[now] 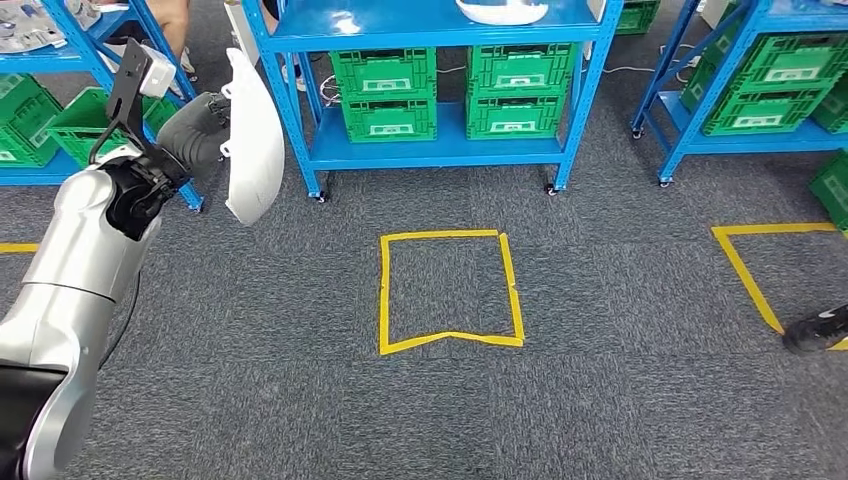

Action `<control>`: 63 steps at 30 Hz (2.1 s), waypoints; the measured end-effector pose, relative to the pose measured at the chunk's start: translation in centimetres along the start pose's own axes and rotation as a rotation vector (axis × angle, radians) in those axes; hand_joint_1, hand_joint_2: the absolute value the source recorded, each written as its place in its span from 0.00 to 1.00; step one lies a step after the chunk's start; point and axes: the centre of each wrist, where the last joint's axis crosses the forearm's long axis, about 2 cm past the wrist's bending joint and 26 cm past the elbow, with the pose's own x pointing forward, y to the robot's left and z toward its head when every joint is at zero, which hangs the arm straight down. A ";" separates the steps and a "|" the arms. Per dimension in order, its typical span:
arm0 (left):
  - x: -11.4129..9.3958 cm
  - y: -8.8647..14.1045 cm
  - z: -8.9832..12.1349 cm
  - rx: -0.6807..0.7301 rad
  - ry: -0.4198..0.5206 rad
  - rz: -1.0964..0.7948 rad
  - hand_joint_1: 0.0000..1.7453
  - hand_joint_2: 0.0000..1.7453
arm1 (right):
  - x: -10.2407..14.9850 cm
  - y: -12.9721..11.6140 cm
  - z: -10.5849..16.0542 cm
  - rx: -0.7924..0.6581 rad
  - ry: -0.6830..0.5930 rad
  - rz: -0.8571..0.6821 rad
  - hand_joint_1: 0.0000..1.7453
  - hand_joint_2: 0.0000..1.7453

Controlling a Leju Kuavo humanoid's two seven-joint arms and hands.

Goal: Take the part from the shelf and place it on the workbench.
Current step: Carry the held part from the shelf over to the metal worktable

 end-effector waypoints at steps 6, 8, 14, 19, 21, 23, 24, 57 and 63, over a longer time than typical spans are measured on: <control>-1.9 1.8 3.4 0.094 0.001 0.020 1.00 1.00 | -0.3 -0.1 0.0 -0.008 0.010 0.019 0.00 1.00; -2.7 2.2 5.0 0.122 0.014 0.020 1.00 1.00 | -0.7 -0.1 -0.1 -0.008 0.017 0.017 0.00 1.00; -2.8 2.9 6.7 0.152 0.031 0.004 1.00 1.00 | -1.1 0.6 -0.3 0.003 0.031 0.022 0.00 1.00; -3.0 2.9 6.9 0.165 0.048 -0.011 1.00 1.00 | -1.2 0.9 -0.3 0.019 0.030 0.006 0.00 1.00; -3.1 2.9 6.9 0.165 0.051 -0.009 1.00 1.00 | -1.2 1.0 -0.3 0.019 0.031 0.006 0.00 1.00; -3.2 2.9 6.9 0.166 0.049 -0.007 1.00 1.00 | -1.1 1.0 -0.3 0.017 0.031 0.004 0.00 1.00; -3.1 2.9 6.8 0.166 0.044 -0.007 1.00 1.00 | -1.1 1.0 -0.3 0.018 0.030 0.002 0.00 1.00; -2.7 4.8 5.9 0.197 0.009 -0.029 1.00 1.00 | -0.5 0.6 -0.2 0.012 0.014 -0.011 0.00 1.00; -2.0 5.3 6.5 0.200 0.017 -0.054 1.00 1.00 | -0.6 1.0 -0.2 0.018 0.016 -0.011 0.00 1.00</control>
